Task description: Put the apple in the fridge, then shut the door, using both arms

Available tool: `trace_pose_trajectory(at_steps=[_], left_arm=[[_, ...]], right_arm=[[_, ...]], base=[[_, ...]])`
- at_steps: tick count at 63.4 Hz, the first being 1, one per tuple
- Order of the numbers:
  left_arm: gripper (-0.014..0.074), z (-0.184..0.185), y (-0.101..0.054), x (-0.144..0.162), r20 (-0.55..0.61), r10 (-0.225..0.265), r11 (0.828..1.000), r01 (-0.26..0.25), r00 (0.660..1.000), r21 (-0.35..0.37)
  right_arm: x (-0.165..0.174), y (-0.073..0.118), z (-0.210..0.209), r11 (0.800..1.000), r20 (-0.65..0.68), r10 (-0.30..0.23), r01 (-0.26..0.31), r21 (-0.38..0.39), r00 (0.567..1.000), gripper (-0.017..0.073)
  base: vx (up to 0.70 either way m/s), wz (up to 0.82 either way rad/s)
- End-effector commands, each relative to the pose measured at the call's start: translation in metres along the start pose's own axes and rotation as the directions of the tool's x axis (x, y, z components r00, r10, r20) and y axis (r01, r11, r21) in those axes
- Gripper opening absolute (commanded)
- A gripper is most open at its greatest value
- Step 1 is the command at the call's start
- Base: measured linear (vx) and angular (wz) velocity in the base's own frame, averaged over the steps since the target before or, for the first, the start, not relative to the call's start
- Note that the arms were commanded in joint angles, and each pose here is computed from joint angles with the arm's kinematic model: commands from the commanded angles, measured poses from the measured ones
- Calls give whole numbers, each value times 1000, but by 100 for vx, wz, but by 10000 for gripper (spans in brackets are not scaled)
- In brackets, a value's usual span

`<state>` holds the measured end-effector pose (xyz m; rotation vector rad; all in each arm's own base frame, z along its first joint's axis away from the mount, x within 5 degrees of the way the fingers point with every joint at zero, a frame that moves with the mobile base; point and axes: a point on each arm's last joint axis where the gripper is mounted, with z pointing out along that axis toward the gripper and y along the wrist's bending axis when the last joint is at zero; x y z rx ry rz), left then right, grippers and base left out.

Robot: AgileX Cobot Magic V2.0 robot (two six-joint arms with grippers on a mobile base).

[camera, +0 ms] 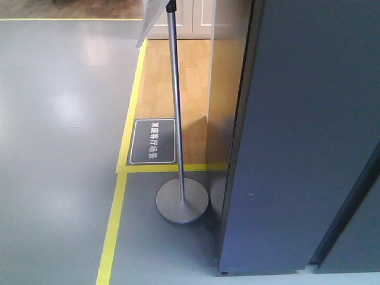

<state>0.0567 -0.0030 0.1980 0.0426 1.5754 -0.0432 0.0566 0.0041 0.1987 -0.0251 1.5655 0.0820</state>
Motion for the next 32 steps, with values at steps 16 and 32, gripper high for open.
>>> trace_pose_trajectory(at_steps=[16, 32], left_arm=[[-6, -1, 0, 0, 65, -10, 1000, 9, 998, 5], [-6, -1, 0, 0, 65, -10, 1000, 9, 998, 5]], right_arm=[[-3, -1, -1, 1000, 81, -4, 4, 5, 997, -3], [-3, -1, -1, 1000, 81, -4, 4, 5, 997, -3]], base=[[0, 0], [0, 0]])
